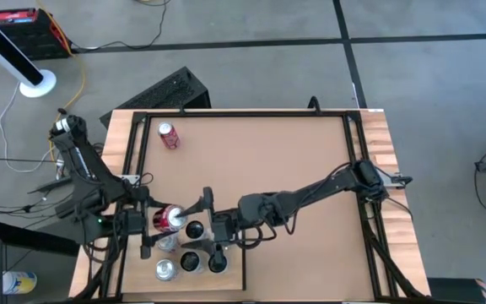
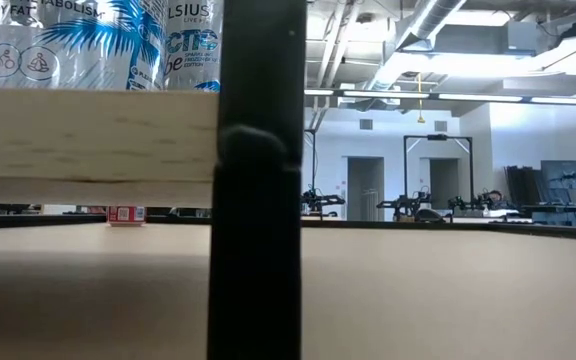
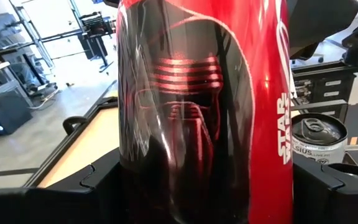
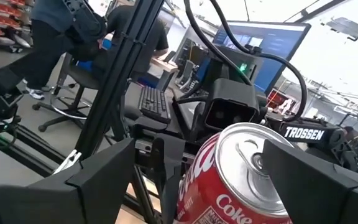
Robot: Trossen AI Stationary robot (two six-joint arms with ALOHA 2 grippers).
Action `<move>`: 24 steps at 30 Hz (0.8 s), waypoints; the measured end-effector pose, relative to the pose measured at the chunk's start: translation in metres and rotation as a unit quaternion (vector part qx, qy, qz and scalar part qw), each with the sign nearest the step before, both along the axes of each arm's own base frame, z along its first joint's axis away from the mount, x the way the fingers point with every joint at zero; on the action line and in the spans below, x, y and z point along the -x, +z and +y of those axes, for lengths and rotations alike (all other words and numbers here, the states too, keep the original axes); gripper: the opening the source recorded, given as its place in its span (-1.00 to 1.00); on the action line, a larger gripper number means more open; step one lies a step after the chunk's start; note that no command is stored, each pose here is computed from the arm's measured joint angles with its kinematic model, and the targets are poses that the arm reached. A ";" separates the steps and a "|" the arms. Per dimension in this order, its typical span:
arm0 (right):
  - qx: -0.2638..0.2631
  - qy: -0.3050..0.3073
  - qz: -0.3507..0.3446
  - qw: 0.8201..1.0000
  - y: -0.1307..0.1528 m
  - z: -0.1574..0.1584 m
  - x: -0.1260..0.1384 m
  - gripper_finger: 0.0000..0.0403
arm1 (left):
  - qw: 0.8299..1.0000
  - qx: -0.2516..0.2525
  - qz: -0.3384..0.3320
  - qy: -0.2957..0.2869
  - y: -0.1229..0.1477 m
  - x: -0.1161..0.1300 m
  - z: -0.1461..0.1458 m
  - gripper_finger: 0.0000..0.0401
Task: Place canned beverage on shelf
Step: Put the right red soda can on the shelf
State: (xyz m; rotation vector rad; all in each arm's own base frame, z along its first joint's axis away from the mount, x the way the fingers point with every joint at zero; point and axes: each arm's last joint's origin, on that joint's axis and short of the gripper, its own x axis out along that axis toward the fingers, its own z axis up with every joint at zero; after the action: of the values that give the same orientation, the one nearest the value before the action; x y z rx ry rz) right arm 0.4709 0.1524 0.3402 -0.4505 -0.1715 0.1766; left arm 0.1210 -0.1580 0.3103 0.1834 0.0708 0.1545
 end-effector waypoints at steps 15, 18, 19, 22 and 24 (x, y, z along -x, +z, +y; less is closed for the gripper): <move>0.003 -0.100 0.021 0.995 -0.004 -0.003 0.000 0.88 | 0.999 -0.005 0.034 -0.014 -0.012 -0.001 0.002 0.40; -0.009 -0.110 0.038 0.993 -0.007 -0.005 -0.001 0.88 | 0.999 -0.005 0.036 -0.020 -0.012 -0.001 0.002 0.40; -0.017 -0.109 0.045 0.993 -0.008 -0.006 -0.001 0.88 | 0.999 -0.009 0.037 -0.018 -0.012 -0.001 0.002 0.40; -0.032 -0.099 0.053 0.993 -0.009 -0.010 -0.003 0.88 | 0.999 -0.020 0.039 -0.020 -0.012 -0.001 0.002 0.40; -0.043 -0.088 0.056 0.994 -0.010 -0.011 -0.003 0.88 | 0.998 -0.030 0.040 -0.022 -0.012 -0.001 0.002 0.40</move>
State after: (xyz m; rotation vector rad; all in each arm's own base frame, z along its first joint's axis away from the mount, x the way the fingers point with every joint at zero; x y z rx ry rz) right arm 0.4742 0.1413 0.3304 -0.3662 -0.0281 0.0208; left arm 0.1220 -0.1557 0.2980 0.2507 0.1427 0.1059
